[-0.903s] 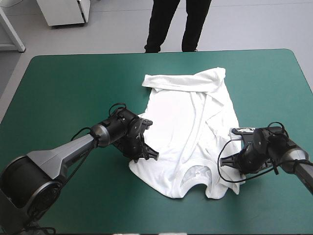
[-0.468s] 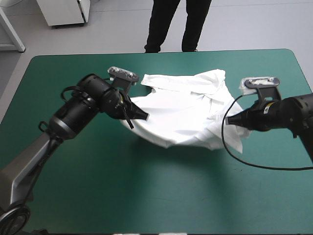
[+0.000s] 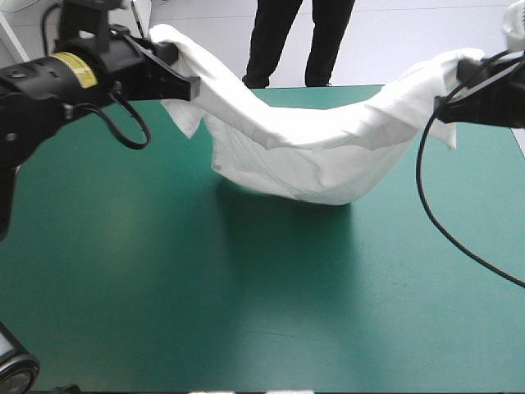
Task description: Fold the cloth
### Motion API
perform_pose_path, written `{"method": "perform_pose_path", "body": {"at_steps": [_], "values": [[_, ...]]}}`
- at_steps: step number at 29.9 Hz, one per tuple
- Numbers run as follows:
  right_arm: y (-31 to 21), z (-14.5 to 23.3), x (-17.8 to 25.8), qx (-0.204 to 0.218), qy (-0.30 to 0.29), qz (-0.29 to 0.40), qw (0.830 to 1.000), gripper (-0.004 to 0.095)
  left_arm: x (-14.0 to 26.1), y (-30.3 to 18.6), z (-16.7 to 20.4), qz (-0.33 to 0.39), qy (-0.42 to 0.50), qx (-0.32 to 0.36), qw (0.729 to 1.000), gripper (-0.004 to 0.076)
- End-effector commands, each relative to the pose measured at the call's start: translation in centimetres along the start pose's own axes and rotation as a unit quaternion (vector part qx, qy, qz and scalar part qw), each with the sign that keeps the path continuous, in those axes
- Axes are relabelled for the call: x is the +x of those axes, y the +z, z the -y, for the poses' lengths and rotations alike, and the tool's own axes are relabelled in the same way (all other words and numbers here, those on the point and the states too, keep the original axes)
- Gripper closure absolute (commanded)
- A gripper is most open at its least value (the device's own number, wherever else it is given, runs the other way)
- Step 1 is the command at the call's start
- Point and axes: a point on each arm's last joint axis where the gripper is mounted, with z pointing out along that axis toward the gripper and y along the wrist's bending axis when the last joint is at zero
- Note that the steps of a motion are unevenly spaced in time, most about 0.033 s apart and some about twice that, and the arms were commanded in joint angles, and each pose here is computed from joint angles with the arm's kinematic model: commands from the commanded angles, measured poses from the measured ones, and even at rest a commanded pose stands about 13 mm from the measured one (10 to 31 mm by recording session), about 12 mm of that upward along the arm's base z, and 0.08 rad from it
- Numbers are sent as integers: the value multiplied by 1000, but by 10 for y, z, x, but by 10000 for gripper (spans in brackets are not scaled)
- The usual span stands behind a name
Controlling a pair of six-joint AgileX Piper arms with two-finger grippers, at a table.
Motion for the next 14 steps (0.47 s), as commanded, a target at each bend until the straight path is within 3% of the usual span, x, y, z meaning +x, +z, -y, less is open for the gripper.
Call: {"method": "perform_pose_path", "body": {"at_steps": [1, 7, 14], "values": [[-38, -2, -32, -2, -12, 119, 993, 921, -22, -54, -9, 95, 14, 2, 995, 746], [-94, -11, -60, -41, -22, 257, 965, 920, -49, -104, -1, 258, 20, 83, 962, 746], [-152, -18, -71, -70, -19, 400, 914, 918, -68, -158, 5, 426, 7, 167, 889, 746]]}}
